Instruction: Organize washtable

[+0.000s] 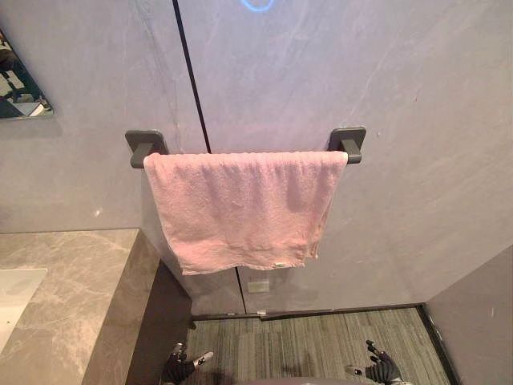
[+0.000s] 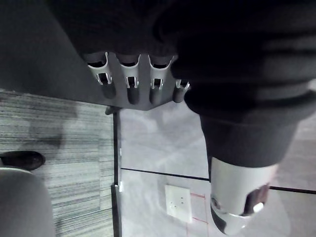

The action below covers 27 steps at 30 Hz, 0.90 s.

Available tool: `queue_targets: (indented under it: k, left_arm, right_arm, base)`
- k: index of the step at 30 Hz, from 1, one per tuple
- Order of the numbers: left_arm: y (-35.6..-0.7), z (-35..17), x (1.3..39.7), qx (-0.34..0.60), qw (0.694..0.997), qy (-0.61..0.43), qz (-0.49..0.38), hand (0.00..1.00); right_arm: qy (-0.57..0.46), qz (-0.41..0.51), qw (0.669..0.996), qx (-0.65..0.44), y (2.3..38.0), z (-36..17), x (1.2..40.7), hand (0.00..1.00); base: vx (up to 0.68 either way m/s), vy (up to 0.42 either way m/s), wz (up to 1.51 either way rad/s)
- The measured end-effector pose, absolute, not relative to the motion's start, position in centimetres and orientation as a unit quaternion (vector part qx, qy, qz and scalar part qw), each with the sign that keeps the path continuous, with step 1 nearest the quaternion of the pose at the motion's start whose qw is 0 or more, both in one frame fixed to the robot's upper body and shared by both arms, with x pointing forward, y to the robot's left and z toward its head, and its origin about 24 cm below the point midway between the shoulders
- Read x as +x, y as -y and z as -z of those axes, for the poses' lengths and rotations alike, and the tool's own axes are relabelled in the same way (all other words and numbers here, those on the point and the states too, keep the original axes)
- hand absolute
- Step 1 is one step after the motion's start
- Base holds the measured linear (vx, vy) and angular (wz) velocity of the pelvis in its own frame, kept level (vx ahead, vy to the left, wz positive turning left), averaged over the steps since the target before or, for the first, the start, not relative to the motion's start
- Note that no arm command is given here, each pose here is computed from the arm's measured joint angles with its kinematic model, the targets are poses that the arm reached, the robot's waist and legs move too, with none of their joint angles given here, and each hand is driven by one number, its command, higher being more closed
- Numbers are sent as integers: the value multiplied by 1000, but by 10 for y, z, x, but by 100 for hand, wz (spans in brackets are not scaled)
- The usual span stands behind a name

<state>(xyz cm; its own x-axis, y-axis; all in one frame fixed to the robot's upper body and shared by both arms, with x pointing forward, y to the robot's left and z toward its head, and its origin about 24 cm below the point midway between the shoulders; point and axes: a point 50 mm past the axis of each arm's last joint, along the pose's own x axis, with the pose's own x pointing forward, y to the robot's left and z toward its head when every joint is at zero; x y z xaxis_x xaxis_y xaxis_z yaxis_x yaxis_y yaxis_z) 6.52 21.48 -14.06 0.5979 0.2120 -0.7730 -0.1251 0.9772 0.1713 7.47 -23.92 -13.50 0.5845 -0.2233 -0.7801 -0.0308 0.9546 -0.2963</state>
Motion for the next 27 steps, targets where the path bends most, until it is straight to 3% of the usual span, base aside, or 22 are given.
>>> queue_targets:
  k: [14, 20, 27]
  left_arm:
    - [-217, 147, 57, 64, 879, -463, -99, 0]
    - [-219, 129, 115, 62, 916, -382, -109, 0]
    - [-222, 112, 148, 67, 937, -326, -108, 0]
  right_arm:
    - [-468, 42, 868, -164, 243, 138, 77, 0]
    - [-436, 14, 887, -151, 218, 136, 101, 0]
    - [-389, 45, 909, -143, 231, 120, 121, 0]
  base:
    - [-8, 0, -19]
    - [-64, -49, 10]
    - [-102, -296, 60]
